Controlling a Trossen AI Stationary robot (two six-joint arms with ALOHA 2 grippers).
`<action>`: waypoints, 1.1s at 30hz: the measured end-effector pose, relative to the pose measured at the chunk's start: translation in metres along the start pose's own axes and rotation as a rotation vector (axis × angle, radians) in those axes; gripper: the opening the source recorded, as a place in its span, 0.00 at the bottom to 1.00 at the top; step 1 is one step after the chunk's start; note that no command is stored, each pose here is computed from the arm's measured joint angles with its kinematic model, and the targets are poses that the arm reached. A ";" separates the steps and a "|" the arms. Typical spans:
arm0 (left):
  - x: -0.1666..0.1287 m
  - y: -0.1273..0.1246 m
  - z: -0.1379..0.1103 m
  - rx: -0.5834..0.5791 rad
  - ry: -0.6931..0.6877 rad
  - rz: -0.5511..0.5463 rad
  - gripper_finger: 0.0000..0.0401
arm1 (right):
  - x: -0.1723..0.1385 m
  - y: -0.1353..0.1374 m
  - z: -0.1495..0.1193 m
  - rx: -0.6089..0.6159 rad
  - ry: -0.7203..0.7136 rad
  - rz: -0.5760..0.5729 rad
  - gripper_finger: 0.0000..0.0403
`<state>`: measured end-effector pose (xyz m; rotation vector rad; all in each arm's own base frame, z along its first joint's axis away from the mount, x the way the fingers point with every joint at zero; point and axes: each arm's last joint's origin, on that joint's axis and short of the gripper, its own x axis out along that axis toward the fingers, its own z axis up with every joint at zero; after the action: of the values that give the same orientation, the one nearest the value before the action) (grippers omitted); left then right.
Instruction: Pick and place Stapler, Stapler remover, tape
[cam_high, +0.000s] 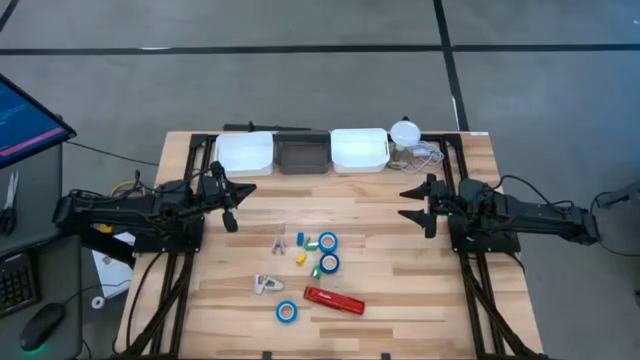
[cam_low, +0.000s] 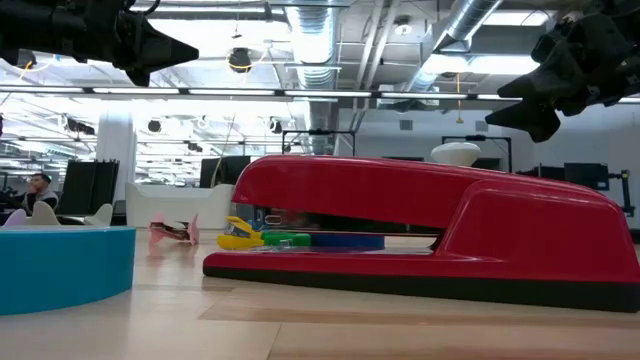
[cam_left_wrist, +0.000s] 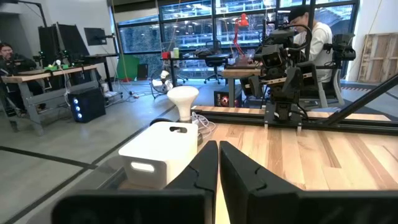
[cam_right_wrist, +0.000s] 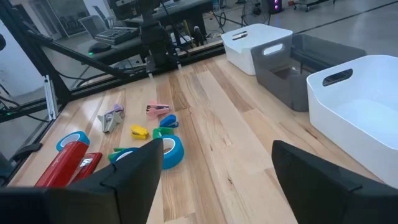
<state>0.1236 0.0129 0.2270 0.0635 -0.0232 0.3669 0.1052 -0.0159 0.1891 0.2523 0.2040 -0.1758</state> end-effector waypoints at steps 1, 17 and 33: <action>0.000 0.000 0.000 0.000 0.000 0.000 0.02 | 0.000 0.000 0.000 0.000 0.000 0.000 0.72; 0.000 0.000 0.000 0.000 0.000 0.000 0.02 | 0.000 0.000 0.000 0.000 -0.001 0.000 0.72; 0.000 0.000 0.001 -0.003 -0.009 0.001 0.02 | 0.000 0.000 0.000 0.000 0.000 0.000 0.72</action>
<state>0.1235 0.0129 0.2279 0.0620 -0.0325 0.3672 0.1051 -0.0160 0.1891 0.2524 0.2038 -0.1761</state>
